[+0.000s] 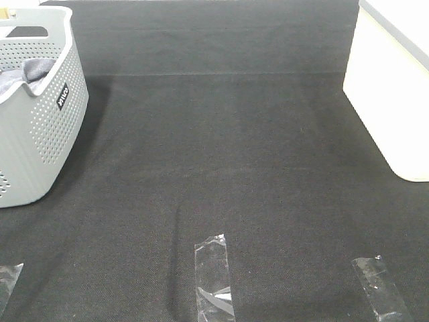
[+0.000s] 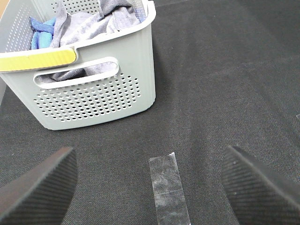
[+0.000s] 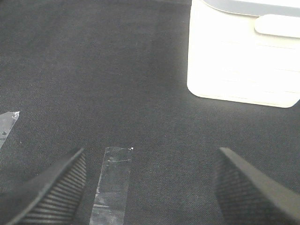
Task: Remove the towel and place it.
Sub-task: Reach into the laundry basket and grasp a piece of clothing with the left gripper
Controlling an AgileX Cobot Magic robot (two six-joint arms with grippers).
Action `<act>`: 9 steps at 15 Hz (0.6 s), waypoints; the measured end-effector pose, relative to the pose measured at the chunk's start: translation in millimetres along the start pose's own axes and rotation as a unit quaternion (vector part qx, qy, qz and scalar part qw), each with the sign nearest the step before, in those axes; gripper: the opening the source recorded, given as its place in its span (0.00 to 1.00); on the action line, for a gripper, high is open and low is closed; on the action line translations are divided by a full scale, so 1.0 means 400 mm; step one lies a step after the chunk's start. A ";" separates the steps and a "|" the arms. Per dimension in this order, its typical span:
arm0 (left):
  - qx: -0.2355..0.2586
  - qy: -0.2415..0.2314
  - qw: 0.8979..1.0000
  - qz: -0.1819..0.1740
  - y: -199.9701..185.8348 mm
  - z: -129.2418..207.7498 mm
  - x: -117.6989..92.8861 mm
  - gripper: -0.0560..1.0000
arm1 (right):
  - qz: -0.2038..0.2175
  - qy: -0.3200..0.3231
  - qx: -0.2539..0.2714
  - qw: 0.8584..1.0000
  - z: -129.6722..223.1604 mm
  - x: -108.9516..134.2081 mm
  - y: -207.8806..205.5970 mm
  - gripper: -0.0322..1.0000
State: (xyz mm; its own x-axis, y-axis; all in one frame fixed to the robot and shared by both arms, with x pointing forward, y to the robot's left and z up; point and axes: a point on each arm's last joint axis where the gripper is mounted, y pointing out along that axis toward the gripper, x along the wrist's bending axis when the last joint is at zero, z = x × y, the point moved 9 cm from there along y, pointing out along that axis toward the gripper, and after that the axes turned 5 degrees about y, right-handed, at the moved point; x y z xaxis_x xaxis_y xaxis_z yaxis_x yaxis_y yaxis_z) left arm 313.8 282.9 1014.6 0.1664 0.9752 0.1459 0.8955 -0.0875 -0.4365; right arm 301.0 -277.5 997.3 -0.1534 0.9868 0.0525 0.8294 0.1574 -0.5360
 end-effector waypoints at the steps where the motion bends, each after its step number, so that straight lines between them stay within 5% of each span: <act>1: 0.000 0.000 1.000 0.000 0.000 0.000 0.000 0.81 | 0.000 0.000 0.000 1.000 0.000 0.000 0.000 0.72; 9: 0.000 0.000 1.000 0.000 0.000 0.000 0.000 0.81 | 0.000 0.000 0.000 1.000 0.000 0.000 0.000 0.72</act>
State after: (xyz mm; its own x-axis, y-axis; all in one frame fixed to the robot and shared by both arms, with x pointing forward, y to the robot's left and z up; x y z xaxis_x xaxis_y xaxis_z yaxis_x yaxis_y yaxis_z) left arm 313.8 282.9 1014.6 0.1664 0.9752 0.1459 0.8955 -0.0875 -0.4365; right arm 301.0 -277.5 997.3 -0.1534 0.9868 0.0525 0.8294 0.1574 -0.5360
